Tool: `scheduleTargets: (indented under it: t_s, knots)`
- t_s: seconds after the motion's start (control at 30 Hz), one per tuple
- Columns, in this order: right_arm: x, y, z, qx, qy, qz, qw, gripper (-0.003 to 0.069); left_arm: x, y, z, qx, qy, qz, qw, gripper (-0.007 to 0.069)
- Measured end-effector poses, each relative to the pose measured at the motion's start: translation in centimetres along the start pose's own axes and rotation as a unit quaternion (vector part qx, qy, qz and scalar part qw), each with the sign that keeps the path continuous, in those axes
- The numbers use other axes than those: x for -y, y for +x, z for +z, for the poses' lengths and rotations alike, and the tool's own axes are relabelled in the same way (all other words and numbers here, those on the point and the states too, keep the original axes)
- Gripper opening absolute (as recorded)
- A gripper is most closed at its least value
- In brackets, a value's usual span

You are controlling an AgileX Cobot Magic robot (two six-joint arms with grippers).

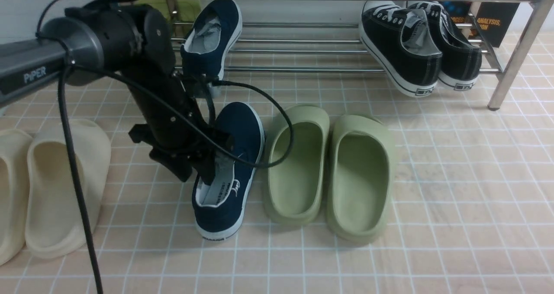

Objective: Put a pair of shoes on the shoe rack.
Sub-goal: Use the left arm to grab the shoe closest to it, then use the left arm to put a shoe into the shoe rack

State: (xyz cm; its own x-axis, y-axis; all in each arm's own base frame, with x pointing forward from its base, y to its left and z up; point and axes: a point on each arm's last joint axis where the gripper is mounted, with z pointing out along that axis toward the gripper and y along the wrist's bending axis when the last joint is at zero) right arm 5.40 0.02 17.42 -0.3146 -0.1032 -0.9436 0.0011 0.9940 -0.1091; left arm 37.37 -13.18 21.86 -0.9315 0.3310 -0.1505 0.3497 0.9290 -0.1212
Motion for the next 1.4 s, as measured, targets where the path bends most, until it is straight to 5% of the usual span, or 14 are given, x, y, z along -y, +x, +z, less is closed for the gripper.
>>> scheduleTargets:
  t_s: [0.13, 0.3, 0.5, 0.67, 0.87, 1.4]
  knots:
    - [0.0, 0.0, 0.0, 0.000, 0.000, 0.000, 1.000, 0.0239, 0.9, -0.4, 0.2, 0.021, -0.022, 0.030, 0.999, 0.0242]
    - [0.0, 0.0, 0.0, 0.000, 0.000, 0.000, 1.000, 0.0239, 0.9, -0.6, -0.2, 0.025, -0.055, 0.041, 0.997, 0.0040]
    - [0.0, 0.0, 0.0, 0.000, 0.000, 0.000, 1.000, 0.0239, 1.2, -2.1, -2.9, 0.059, -0.061, 0.043, 0.995, 0.0033]
    - [0.0, 0.0, 0.0, 0.000, 0.000, 0.000, 1.000, 0.0239, 2.4, -3.6, -6.7, 0.111, -0.022, 0.038, 0.993, 0.0032]
    - [0.0, 0.0, 0.0, 0.000, 0.000, 0.000, 1.000, 0.0239, 2.8, -6.2, -9.3, 0.250, -0.014, 0.025, 0.968, 0.0032]
    - [0.0, 0.0, 0.0, 0.000, 0.000, 0.000, 1.000, 0.0239, 2.0, -11.9, -4.2, 0.437, 0.023, -0.064, 0.897, 0.0033]
